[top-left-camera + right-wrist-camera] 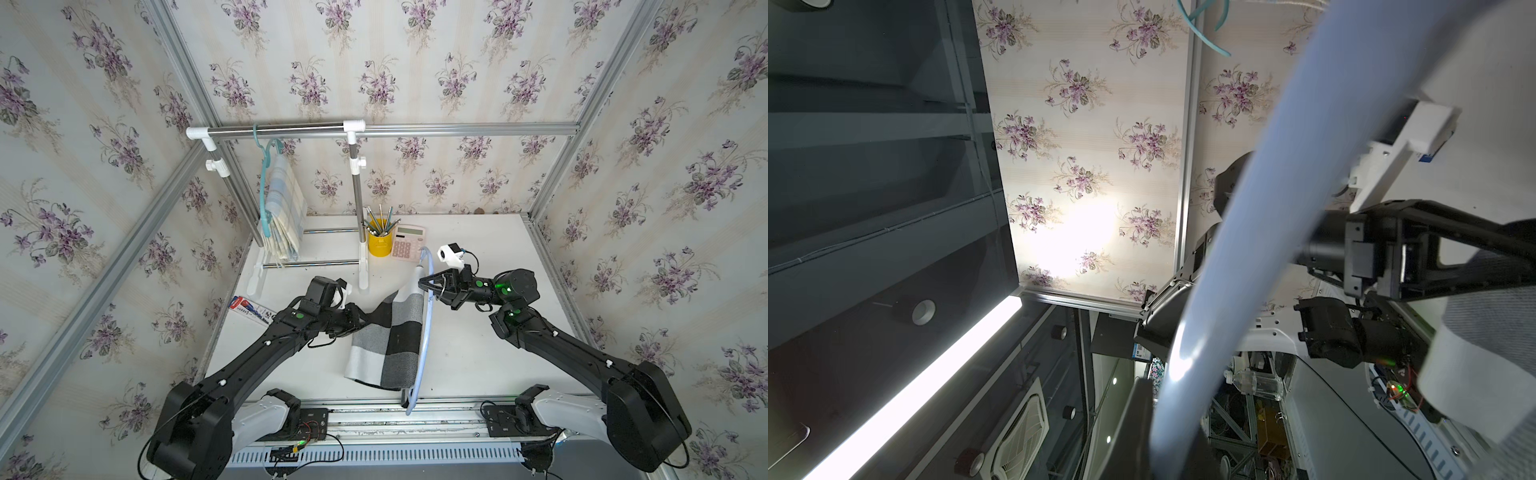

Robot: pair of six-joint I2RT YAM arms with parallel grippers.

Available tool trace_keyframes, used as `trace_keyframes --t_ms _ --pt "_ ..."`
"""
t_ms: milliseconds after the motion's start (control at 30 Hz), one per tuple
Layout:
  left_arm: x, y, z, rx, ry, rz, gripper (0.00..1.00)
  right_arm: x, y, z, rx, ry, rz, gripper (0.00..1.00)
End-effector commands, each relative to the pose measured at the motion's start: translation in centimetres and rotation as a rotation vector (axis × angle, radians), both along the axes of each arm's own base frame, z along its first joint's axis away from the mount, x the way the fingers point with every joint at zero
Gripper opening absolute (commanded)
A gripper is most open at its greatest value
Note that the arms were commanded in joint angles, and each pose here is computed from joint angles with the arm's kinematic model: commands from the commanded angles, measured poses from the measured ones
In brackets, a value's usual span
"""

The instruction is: Hang the scarf on the hanger

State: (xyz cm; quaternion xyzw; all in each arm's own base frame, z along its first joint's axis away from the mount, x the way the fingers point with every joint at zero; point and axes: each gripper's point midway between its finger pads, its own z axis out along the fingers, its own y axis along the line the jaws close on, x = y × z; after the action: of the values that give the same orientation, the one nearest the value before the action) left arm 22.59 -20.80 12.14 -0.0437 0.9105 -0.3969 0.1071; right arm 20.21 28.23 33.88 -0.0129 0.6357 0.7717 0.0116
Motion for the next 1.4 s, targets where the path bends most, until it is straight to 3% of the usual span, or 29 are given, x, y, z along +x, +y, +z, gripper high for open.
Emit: trace_keyframes --t_ms 0,100,167,233,367,567,767,833,900,1033,1167,1200,1300,1367 --pt "1.5 0.4 4.2 -0.005 -0.143 -0.006 0.58 -0.2 -0.1 1.6 0.041 -0.061 -0.004 0.00" --pt "2.1 5.0 9.6 0.157 -0.303 0.142 0.73 0.2 0.1 1.2 0.029 -0.056 -0.006 0.00" --pt "1.5 6.5 13.8 0.183 -0.412 0.172 0.79 0.3 0.1 1.3 0.034 -0.056 -0.008 0.00" --pt "0.4 5.4 17.0 0.099 -0.466 0.117 0.78 0.5 0.2 1.6 0.040 -0.061 -0.014 0.00" --pt "-4.1 -0.2 21.8 -0.197 -0.499 -0.124 0.74 0.9 0.4 2.4 0.050 -0.071 -0.020 0.00" --pt "-7.5 -5.4 22.7 -0.141 -0.562 -0.263 0.72 1.3 0.6 1.9 0.040 -0.057 -0.029 0.00" --pt "-8.5 -10.6 18.9 0.066 -0.566 -0.358 0.67 1.6 0.6 2.0 0.044 -0.055 -0.042 0.00" --pt "-8.7 -11.7 17.7 0.093 -0.554 -0.379 0.62 1.6 0.7 1.9 0.040 -0.054 -0.041 0.00" --pt "-8.9 -12.5 17.2 0.105 -0.554 -0.390 0.51 1.6 0.7 1.7 0.037 -0.052 -0.040 0.00" --pt "-8.7 -12.8 17.8 0.095 -0.565 -0.373 0.02 1.7 0.8 1.2 0.024 -0.050 -0.039 0.00" --pt "-8.1 -12.2 20.2 0.062 -0.619 -0.329 0.00 2.0 0.9 1.0 0.016 -0.070 -0.047 0.00" --pt "-7.9 -12.0 20.8 0.057 -0.625 -0.317 0.00 2.0 1.0 0.9 0.012 -0.083 -0.049 0.06" --pt "-7.4 -10.9 22.5 0.049 -0.634 -0.287 0.00 2.5 1.2 0.7 -0.018 -0.147 -0.057 0.43" --pt "-7.1 -10.1 23.5 0.037 -0.639 -0.266 0.00 3.1 1.1 0.2 -0.046 -0.179 -0.070 0.51"
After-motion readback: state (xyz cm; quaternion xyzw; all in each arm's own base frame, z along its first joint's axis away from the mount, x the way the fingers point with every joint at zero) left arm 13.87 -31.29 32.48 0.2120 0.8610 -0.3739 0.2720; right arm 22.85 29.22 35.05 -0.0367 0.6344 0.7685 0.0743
